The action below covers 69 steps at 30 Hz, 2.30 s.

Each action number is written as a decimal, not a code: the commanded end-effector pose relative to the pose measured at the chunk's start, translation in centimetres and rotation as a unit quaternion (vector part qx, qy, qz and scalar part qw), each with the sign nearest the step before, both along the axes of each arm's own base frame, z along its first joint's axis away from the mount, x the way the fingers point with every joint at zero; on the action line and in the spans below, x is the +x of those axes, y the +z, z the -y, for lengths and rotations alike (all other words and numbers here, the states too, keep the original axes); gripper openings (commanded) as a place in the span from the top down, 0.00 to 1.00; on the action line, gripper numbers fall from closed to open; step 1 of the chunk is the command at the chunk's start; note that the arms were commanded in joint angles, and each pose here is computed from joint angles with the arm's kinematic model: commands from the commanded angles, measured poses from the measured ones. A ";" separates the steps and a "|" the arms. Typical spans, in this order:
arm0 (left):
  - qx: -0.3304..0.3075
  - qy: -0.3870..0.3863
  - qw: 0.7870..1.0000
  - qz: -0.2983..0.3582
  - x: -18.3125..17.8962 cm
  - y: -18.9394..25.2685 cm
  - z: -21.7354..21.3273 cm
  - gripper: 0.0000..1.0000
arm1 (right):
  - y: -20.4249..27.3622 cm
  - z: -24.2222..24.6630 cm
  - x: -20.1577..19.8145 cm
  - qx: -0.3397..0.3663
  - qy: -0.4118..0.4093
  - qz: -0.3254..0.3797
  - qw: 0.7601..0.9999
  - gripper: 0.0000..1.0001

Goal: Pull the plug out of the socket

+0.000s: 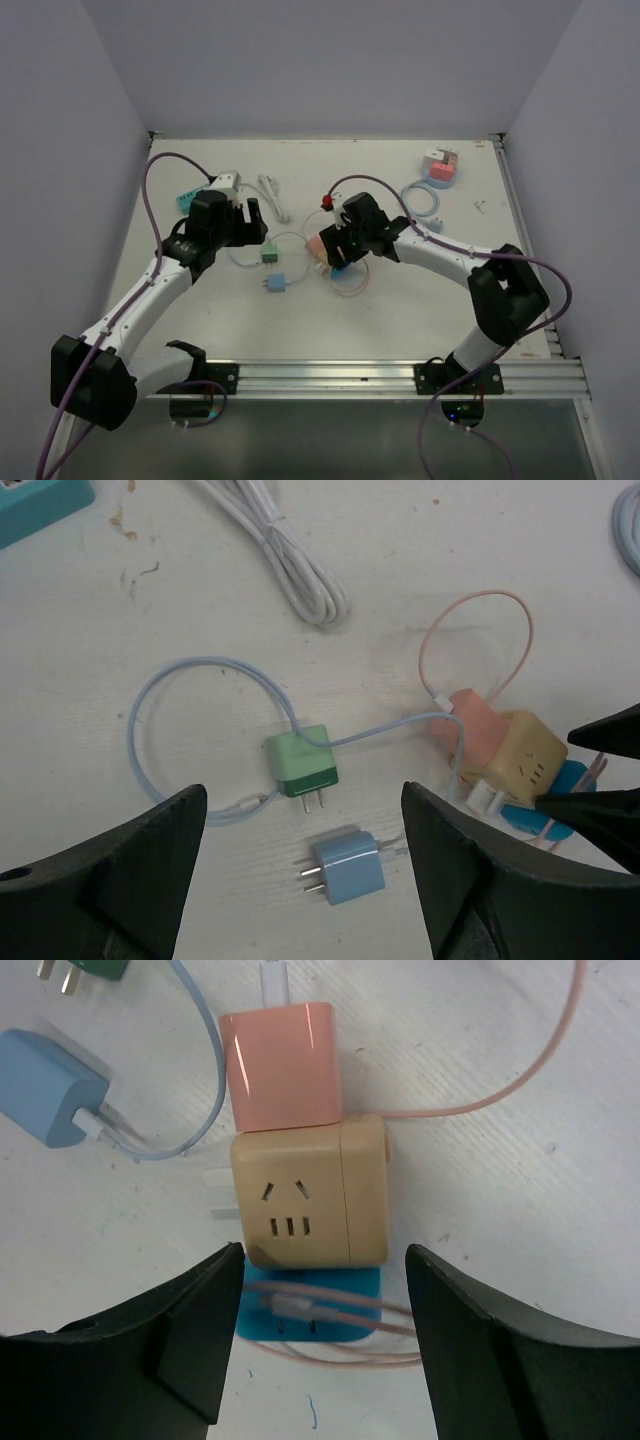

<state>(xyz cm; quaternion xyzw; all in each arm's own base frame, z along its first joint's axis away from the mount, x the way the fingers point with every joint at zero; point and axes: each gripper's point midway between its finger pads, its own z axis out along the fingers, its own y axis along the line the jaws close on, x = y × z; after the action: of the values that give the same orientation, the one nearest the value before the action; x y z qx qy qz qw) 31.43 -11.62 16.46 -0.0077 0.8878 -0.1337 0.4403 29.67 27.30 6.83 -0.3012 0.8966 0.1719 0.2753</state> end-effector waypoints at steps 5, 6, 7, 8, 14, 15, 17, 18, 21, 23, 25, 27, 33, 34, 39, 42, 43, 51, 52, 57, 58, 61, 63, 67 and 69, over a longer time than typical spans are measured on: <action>-0.101 -0.028 0.994 -0.010 1.3 0.6 4.0 0.19 | 4.3 0.9 1.4 0.047 -0.072 0.075 0.993 0.25; -0.105 -0.031 0.994 -0.008 1.6 0.7 4.4 0.19 | 4.2 1.1 1.4 0.046 -0.075 0.074 0.993 0.25; -0.106 -0.037 0.994 -0.013 1.5 0.5 5.1 0.19 | 4.0 1.4 1.6 0.038 -0.088 0.075 0.993 0.24; -0.104 -0.041 0.994 -0.018 1.8 0.3 5.6 0.19 | 3.7 1.7 1.5 0.032 -0.094 0.072 0.992 0.24; -0.066 -0.051 0.996 -0.019 2.5 0.0 9.3 0.20 | 3.2 2.8 1.0 0.052 -0.163 0.059 0.984 0.27; -0.063 -0.051 0.996 -0.022 2.6 -0.3 9.6 0.21 | 3.2 2.8 0.9 0.057 -0.169 0.056 0.982 0.28; -0.061 -0.055 0.996 -0.037 2.7 -1.4 10.7 0.22 | 2.7 3.0 0.6 0.060 -0.189 0.044 0.979 0.28; -0.061 -0.053 0.996 -0.039 2.9 -1.7 10.9 0.23 | 2.6 3.1 0.5 0.062 -0.195 0.041 0.978 0.29; -0.054 -0.057 0.996 -0.049 3.2 -2.9 11.9 0.24 | 1.7 3.7 -0.1 0.066 -0.221 0.027 0.973 0.30; -0.051 -0.065 0.995 -0.058 3.1 -3.8 12.9 0.24 | 1.2 3.9 -0.5 0.070 -0.231 0.020 0.970 0.30; -0.049 -0.070 0.994 -0.064 2.9 -4.3 13.8 0.24 | 1.1 4.1 -0.7 0.072 -0.237 0.019 0.969 0.30; -0.046 -0.075 0.994 -0.069 2.9 -5.0 14.6 0.25 | 0.9 4.5 -1.0 0.070 -0.239 0.020 0.968 0.30; -0.044 -0.074 0.993 -0.087 2.8 -7.2 15.8 0.26 | 0.8 4.7 -1.8 0.078 -0.234 0.016 0.969 0.30; -0.044 -0.071 0.992 -0.089 2.8 -7.6 15.8 0.26 | 0.7 4.7 -1.8 0.076 -0.231 0.017 0.970 0.30; -0.045 -0.064 0.992 -0.100 3.1 -9.3 16.0 0.27 | 0.5 4.8 -2.3 0.077 -0.218 0.015 0.973 0.31; -0.045 -0.056 0.992 -0.104 3.3 -10.0 16.0 0.28 | 0.6 4.8 -2.8 0.085 -0.206 0.018 0.975 0.31; -0.042 -0.055 0.992 -0.107 3.3 -10.4 16.0 0.28 | 0.9 4.7 -3.1 0.088 -0.198 0.019 0.976 0.31; -0.068 -0.073 0.988 -0.114 3.0 -10.1 17.1 0.27 | 0.9 4.7 -4.4 0.098 -0.169 0.015 0.981 0.31; -0.077 -0.075 0.989 -0.106 2.7 -9.3 17.0 0.27 | 1.0 4.6 -4.3 0.100 -0.167 0.016 0.981 0.31; -0.107 -0.113 0.985 -0.076 1.3 -6.0 17.3 0.23 | 0.9 3.8 -3.6 0.102 -0.166 0.012 0.981 0.32; -0.109 -0.119 0.984 -0.073 0.4 -5.7 16.8 0.22 | 0.9 3.5 -3.7 0.106 -0.160 0.005 0.981 0.32; -0.134 -0.156 0.978 -0.038 -0.9 -4.1 17.1 0.22 | 0.8 2.9 -3.2 0.110 -0.158 0.003 0.981 0.33; -0.136 -0.177 0.975 -0.022 -1.7 -3.8 17.2 0.22 | 0.8 2.7 -2.9 0.110 -0.159 0.003 0.981 0.34; -0.122 -0.209 0.970 -0.020 -3.4 -5.0 17.4 0.23 | 0.3 2.6 -2.5 0.109 -0.170 -0.003 0.979 0.37; -0.119 -0.223 0.967 -0.025 -4.2 -5.8 17.7 0.23 | 0.2 2.7 -2.2 0.110 -0.177 -0.004 0.978 0.38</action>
<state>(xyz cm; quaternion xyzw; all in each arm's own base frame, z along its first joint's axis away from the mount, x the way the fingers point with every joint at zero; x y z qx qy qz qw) 27.92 -28.35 10.68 0.0945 0.8724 -0.3151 0.3615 26.20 24.02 6.19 -0.1145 0.9175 0.2124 0.3161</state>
